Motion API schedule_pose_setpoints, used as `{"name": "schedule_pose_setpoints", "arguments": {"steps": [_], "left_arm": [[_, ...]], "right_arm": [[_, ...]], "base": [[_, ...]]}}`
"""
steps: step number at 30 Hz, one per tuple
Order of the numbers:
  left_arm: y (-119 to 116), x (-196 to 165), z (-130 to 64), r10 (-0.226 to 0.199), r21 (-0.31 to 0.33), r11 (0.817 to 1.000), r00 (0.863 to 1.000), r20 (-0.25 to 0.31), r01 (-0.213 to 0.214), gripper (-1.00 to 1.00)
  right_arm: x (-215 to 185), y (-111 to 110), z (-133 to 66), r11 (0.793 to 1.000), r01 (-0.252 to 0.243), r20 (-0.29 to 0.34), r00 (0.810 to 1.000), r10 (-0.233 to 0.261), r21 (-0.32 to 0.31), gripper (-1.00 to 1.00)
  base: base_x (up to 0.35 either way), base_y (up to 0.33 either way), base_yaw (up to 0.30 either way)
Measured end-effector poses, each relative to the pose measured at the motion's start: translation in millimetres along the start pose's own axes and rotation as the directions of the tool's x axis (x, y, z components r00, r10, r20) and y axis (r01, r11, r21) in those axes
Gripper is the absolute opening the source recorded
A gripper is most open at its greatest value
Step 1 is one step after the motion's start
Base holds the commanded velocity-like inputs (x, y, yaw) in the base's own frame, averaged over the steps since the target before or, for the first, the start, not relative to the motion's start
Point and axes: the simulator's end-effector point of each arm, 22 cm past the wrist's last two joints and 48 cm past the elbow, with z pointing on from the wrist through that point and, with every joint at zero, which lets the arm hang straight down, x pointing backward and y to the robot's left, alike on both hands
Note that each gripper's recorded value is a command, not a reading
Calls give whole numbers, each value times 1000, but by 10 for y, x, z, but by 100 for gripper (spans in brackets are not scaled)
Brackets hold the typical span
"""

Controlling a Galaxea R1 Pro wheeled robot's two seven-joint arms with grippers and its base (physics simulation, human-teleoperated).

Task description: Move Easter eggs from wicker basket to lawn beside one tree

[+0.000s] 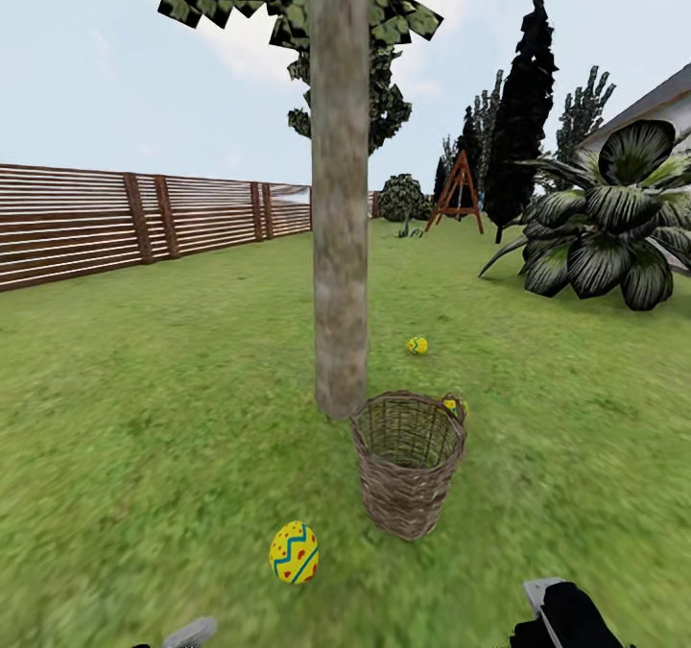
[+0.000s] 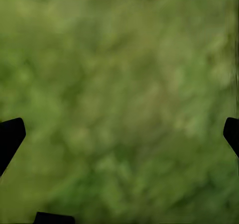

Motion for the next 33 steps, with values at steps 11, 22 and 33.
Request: {"name": "schedule_pose_setpoints", "arguments": {"steps": [11,22,33], "left_arm": [[-6,-47,-243,-6,-12,1000,999,-37,6,100],[-85,-183,-477,-5,-12,1000,999,-32,5,100],[-171,-368,-700,-1,-9,1000,1000,0,1,100]], "right_arm": [[-158,-17,-215,1000,5,25,1000,-5,-4,100],[-313,-59,-436,1000,-1,48,999,1,-10,100],[-440,-101,-668,1000,0,52,999,0,-10,100]], "base": [[0,0,-269],[0,0,-264],[0,0,-262]]}}
